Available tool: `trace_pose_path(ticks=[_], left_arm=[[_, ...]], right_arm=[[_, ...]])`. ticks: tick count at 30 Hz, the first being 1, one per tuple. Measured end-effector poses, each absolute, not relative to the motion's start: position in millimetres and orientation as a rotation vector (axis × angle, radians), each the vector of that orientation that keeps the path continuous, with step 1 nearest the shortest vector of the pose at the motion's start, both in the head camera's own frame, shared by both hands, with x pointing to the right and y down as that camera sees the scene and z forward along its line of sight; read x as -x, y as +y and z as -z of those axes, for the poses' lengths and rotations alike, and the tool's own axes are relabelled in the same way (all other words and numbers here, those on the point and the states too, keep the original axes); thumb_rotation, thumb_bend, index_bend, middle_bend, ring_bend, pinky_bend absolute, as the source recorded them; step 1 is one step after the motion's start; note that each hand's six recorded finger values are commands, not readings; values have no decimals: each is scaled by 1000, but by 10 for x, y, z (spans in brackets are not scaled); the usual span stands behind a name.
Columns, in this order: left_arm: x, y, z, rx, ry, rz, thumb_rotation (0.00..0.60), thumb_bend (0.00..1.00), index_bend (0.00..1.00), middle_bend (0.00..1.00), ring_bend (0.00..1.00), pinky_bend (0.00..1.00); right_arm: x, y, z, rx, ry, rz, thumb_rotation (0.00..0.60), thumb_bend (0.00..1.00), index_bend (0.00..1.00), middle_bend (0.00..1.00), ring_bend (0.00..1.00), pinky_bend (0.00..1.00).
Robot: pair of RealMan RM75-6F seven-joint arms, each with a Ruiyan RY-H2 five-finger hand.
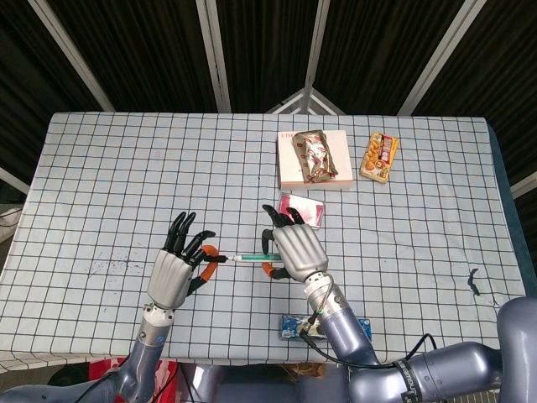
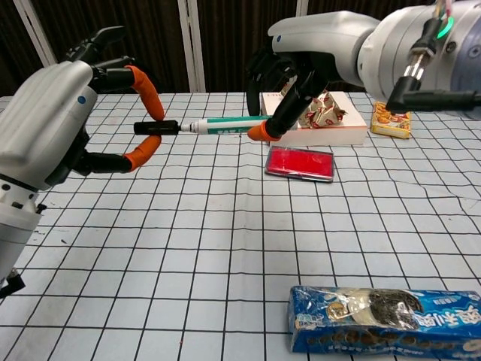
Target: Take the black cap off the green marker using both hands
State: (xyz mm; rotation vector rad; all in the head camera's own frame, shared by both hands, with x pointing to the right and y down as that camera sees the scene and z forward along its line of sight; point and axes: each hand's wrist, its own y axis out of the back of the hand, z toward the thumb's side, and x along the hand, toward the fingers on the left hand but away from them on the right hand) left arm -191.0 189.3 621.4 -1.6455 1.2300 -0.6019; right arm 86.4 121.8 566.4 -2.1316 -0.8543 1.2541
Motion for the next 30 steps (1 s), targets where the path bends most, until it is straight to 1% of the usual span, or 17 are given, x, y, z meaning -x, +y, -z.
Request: trace_pose_path(ticks=[7, 13, 19, 22, 30], left_arm=[[1958, 1898, -6229, 1643, 1246, 604, 600, 498, 632, 336, 0, 0], [2058, 1891, -6182, 1627, 1300, 578, 600, 498, 634, 334, 0, 0], [2303, 1904, -6115, 1600, 1367, 560, 600, 498, 634, 335, 0, 0], [2445, 1952, -6174, 1597, 1354, 601, 600, 498, 635, 331, 0, 0], [2660, 2001, -6497, 1621, 1268, 739, 600, 498, 632, 322, 0, 0]], right_arm=[[-925, 1194, -5679, 2129, -876, -1265, 600, 641, 806, 88, 184, 87], [-1023, 1168, -5729, 2114, -888, -1294, 600, 641, 806, 88, 184, 87], [-1132, 1199, -5855, 2123, -885, -1328, 600, 643, 806, 88, 185, 87], [-1195, 1230, -5969, 2134, -883, -1348, 600, 643, 806, 88, 185, 87], [-1348, 1324, -6328, 2164, -904, -1381, 600, 657, 808, 88, 186, 87]])
